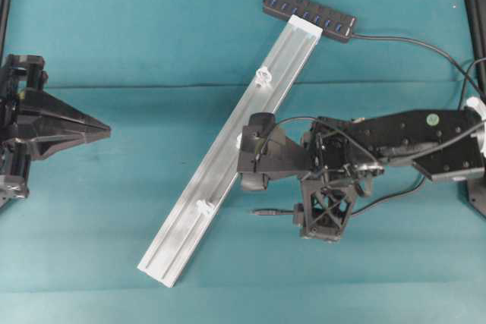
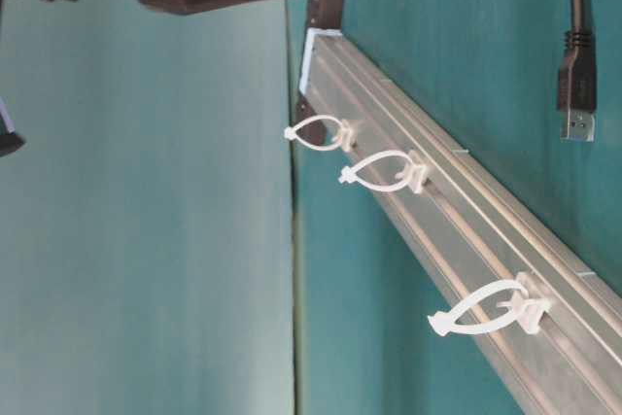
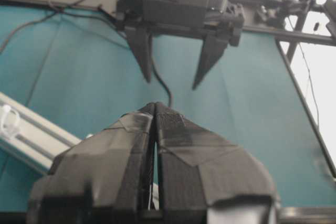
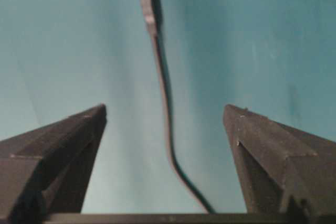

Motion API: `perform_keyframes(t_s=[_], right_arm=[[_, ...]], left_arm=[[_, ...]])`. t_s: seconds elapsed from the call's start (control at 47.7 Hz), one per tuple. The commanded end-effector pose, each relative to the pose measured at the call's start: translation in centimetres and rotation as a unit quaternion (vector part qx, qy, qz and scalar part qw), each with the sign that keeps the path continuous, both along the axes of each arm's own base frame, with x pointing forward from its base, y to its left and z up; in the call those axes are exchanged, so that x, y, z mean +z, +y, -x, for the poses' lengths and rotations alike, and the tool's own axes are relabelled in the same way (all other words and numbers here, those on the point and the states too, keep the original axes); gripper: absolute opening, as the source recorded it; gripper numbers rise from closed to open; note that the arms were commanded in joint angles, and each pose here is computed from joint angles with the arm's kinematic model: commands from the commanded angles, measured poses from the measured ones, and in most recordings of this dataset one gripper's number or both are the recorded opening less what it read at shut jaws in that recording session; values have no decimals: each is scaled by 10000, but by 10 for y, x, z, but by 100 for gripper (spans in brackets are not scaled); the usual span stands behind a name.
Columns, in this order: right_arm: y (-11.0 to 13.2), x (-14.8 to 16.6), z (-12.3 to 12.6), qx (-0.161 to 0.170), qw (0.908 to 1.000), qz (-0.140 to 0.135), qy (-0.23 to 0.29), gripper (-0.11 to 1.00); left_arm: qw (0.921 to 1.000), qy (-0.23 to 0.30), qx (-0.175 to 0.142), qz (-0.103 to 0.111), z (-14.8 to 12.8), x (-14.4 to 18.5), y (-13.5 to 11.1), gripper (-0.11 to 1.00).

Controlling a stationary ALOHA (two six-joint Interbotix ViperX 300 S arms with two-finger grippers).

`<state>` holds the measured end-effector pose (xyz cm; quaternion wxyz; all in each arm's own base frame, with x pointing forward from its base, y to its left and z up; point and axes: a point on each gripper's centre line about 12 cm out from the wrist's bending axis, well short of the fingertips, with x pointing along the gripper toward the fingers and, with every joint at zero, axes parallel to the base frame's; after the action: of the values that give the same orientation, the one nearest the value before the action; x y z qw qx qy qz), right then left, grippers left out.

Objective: Pass the USB cable through three rings with both arms.
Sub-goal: 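Move the right gripper down to the black USB cable plug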

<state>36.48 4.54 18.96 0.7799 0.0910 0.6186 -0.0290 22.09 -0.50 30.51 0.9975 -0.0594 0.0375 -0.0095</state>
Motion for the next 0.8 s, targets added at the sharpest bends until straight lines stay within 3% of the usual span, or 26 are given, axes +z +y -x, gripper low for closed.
perform_keyframes(t_s=[0.0, 0.105, 0.252, 0.776], right_arm=[[4, -6, -4, -95, 9996, -41, -251, 86], [7, -22, -5, -145, 9988, -47, -463, 87], [9, -48, 2, -92, 9996, 46, -244, 87], [11, -71, 0, 444, 9976, 520, -46, 87]], left_arm=[[9999, -100, 12, -13, -2, 9, 1, -1], [10000, -92, 13, -6, -2, 9, 1, -1], [10000, -54, 13, -14, -2, 8, 1, -1], [9998, 184, 20, -20, 2, 1, 1, -1]])
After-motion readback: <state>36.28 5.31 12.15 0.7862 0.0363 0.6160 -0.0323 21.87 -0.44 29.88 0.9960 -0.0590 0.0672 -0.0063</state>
